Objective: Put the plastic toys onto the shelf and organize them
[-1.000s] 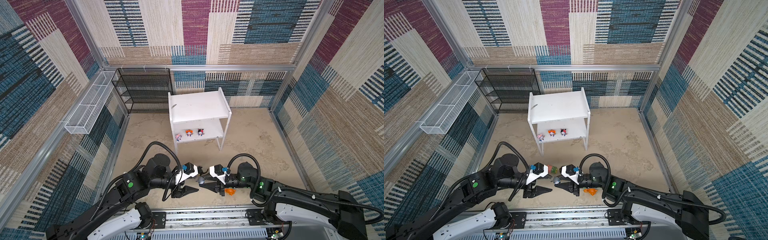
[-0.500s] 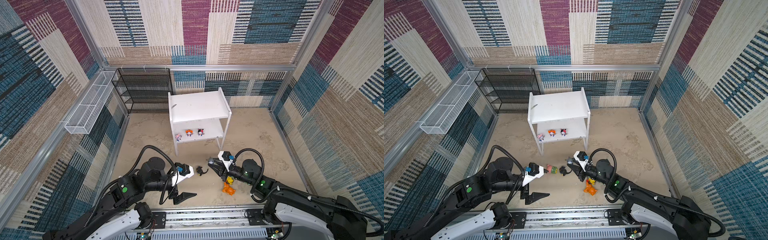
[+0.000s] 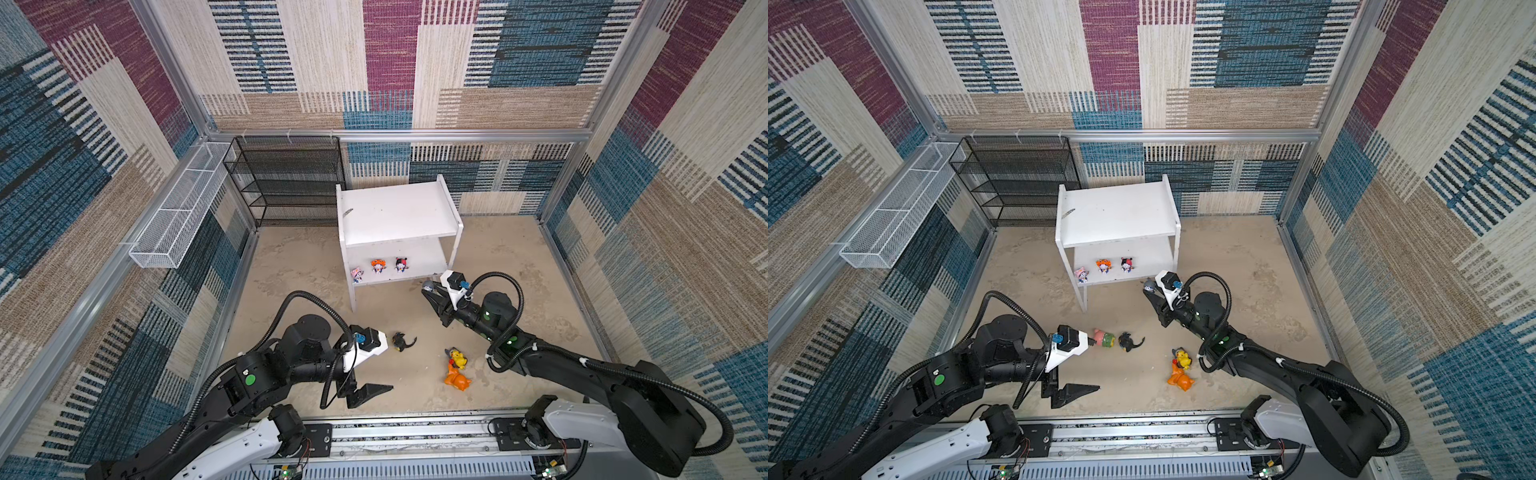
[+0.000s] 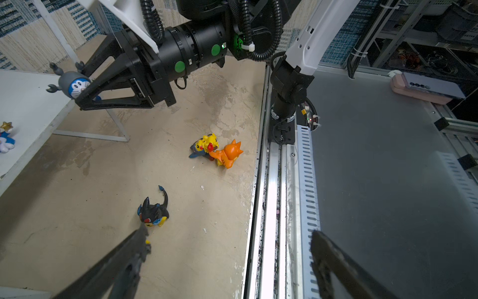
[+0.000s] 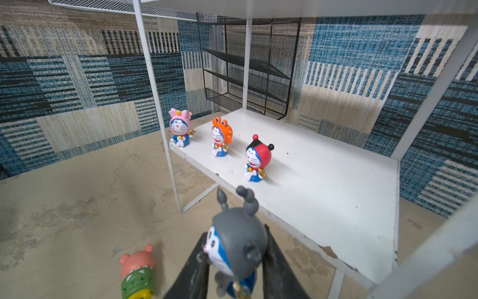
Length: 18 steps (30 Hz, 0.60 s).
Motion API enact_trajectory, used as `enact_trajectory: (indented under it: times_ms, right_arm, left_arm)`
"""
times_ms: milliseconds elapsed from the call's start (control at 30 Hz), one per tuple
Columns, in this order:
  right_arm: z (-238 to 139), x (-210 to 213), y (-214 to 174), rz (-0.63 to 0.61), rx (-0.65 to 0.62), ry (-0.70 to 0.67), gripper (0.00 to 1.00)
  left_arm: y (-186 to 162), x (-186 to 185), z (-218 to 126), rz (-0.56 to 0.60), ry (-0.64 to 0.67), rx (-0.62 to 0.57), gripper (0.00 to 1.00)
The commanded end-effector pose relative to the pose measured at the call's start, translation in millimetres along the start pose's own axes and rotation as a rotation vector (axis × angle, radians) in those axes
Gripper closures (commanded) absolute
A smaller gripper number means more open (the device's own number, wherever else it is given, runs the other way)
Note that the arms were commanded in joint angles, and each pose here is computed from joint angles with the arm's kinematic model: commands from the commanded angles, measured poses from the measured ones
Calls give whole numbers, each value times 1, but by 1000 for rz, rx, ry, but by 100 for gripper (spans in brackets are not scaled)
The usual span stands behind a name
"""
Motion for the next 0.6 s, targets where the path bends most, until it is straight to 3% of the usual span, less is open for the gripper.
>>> enact_trajectory:
  times_ms: [0,567]
  right_arm:
    - [9,-5,19,-34,-81,-5,67]
    - [36,-32,12,-24,-94,-58,66]
  left_arm:
    - [3,2,-1,2,13,-20,1]
    - [5,0,-4,9,12,-34,1]
Point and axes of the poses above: each gripper's point midway between its finger pads, its own z axis out along the fingers, its own x axis along the line the jaws close on, y = z × x, the point moved 2 cm from there along -z, back along the fingers, and after that the axes turned 3 degrees about z, right-handed, at the moved point
